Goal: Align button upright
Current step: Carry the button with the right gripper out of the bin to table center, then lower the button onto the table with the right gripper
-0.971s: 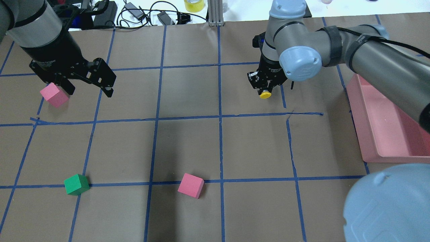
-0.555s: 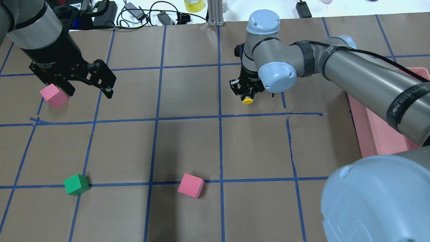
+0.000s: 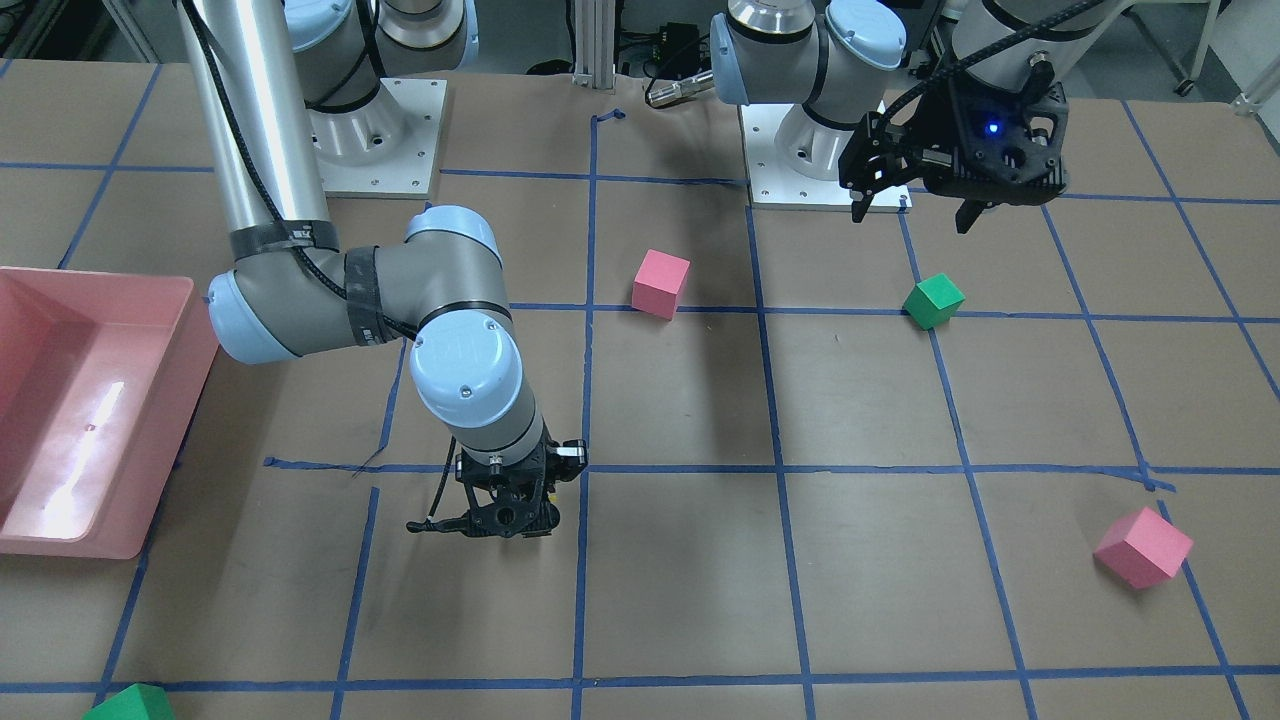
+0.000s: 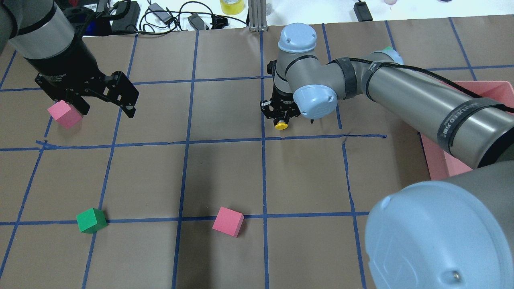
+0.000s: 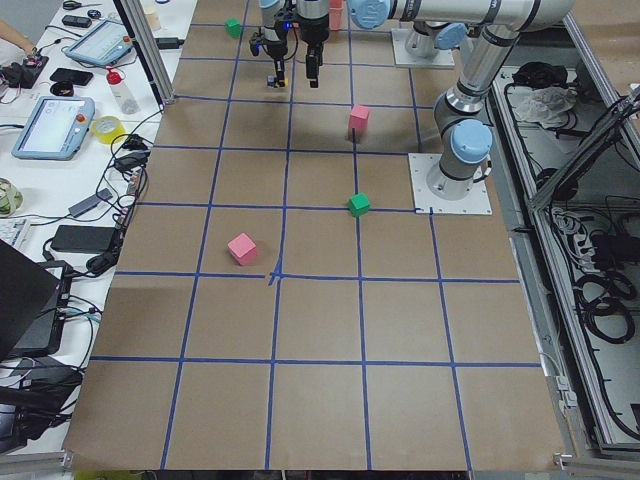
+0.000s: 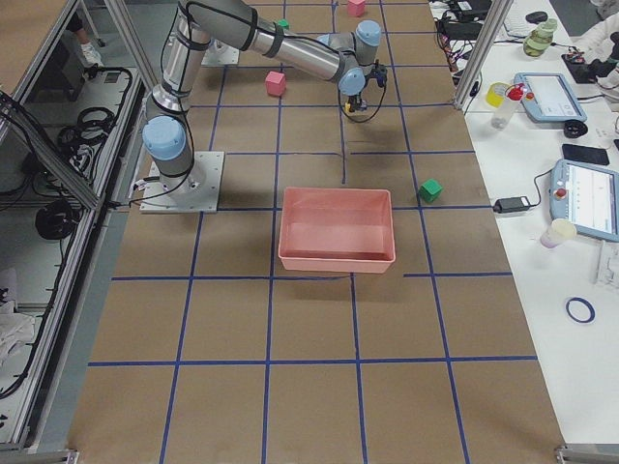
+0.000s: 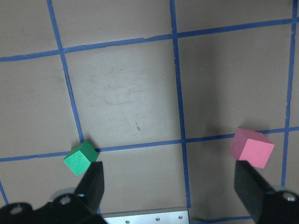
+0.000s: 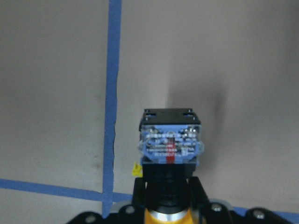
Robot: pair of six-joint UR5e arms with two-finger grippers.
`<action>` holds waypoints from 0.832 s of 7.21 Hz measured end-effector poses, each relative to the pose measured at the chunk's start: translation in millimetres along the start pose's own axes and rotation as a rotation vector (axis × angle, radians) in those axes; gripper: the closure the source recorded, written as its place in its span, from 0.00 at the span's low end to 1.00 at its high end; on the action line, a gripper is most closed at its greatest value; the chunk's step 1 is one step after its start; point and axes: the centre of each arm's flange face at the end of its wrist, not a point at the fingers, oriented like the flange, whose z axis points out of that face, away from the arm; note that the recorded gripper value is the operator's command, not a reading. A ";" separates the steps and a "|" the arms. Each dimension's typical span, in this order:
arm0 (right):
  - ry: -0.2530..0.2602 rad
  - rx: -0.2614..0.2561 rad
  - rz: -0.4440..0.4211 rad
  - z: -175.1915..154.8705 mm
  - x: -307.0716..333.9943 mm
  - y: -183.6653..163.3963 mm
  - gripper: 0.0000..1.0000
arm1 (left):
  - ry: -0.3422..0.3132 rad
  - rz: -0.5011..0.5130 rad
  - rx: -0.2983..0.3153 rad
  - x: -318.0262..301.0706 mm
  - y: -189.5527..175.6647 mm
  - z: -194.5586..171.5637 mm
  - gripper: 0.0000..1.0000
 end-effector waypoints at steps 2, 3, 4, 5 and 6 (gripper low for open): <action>-0.026 0.000 0.018 9.0 -15.1 1.6 1.00 | -0.001 0.000 0.000 -0.1 0.0 0.0 0.00; -0.038 -0.006 0.026 15.4 -23.6 3.7 1.00 | 0.000 0.000 0.000 0.0 0.0 0.0 0.00; -0.043 -0.008 0.033 20.7 -30.6 5.4 1.00 | 0.000 -0.001 0.000 0.0 0.0 0.0 0.00; -0.045 -0.008 0.038 23.5 -36.0 7.1 1.00 | -0.001 -0.001 -0.001 -0.1 0.1 0.1 0.00; -0.047 -0.006 0.045 25.1 -41.7 8.8 1.00 | -0.001 -0.001 -0.002 -0.1 0.1 0.1 0.00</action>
